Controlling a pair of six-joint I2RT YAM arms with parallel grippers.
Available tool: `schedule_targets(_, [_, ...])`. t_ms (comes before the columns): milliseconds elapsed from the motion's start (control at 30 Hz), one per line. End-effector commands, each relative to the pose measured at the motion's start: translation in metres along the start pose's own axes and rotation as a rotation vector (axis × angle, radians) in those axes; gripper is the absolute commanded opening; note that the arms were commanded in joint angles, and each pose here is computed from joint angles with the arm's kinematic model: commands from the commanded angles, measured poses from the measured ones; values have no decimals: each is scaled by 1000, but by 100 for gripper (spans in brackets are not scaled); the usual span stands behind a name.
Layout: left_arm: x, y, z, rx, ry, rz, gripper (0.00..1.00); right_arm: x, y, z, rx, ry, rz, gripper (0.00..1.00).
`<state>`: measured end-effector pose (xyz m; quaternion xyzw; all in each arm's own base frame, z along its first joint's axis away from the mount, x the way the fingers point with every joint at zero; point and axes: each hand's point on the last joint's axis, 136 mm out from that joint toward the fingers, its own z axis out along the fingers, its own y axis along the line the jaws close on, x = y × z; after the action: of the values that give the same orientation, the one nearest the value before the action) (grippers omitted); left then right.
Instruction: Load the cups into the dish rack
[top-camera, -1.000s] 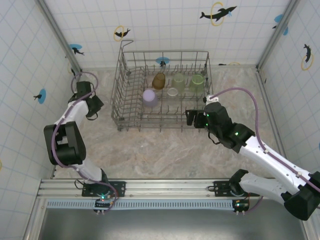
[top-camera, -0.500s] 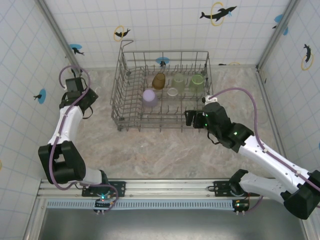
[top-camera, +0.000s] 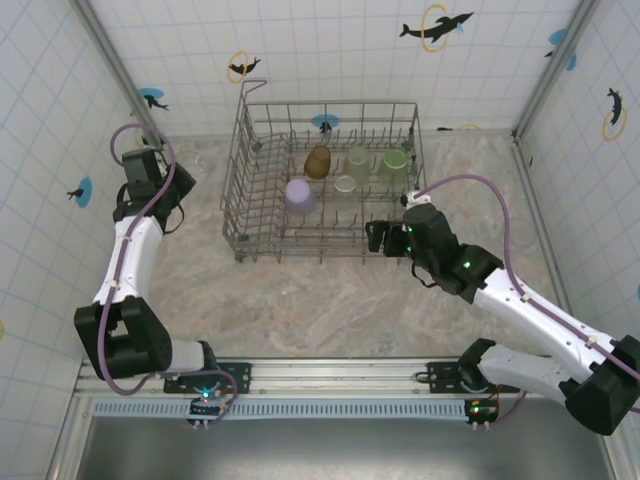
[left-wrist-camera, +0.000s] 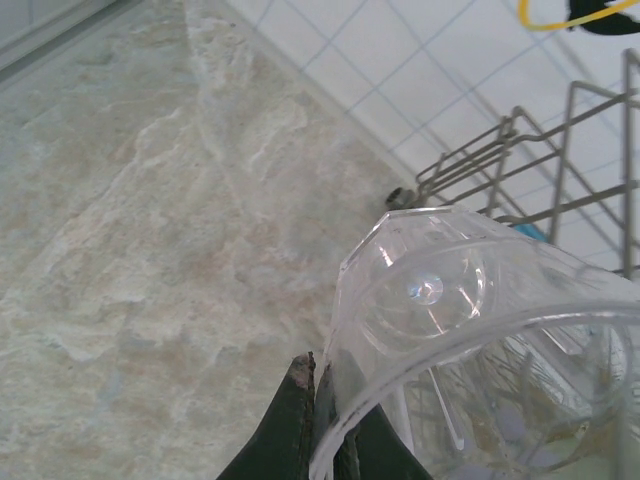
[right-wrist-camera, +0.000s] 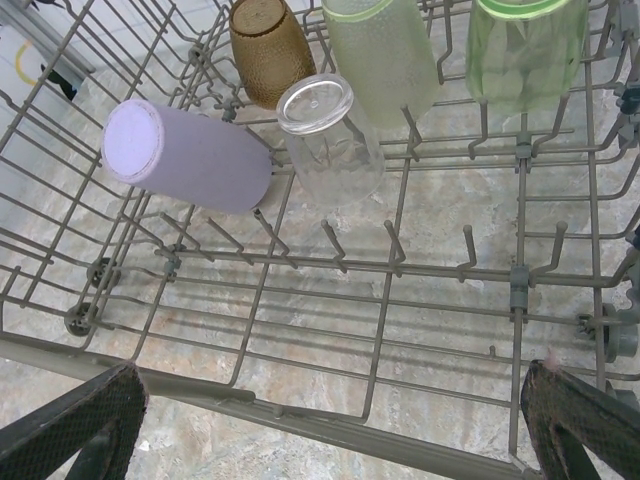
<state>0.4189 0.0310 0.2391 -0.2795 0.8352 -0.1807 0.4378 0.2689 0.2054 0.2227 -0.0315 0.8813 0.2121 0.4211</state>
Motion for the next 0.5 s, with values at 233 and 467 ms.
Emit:
schedule_targets(233, [-32, -73, -42, 345, -92, -16, 0, -12, 22, 9, -76, -20, 13, 100])
schedule_targets(467, [-11, -85, -43, 477, -30, -30, 0, -17, 43, 14, -193, -32, 64, 100])
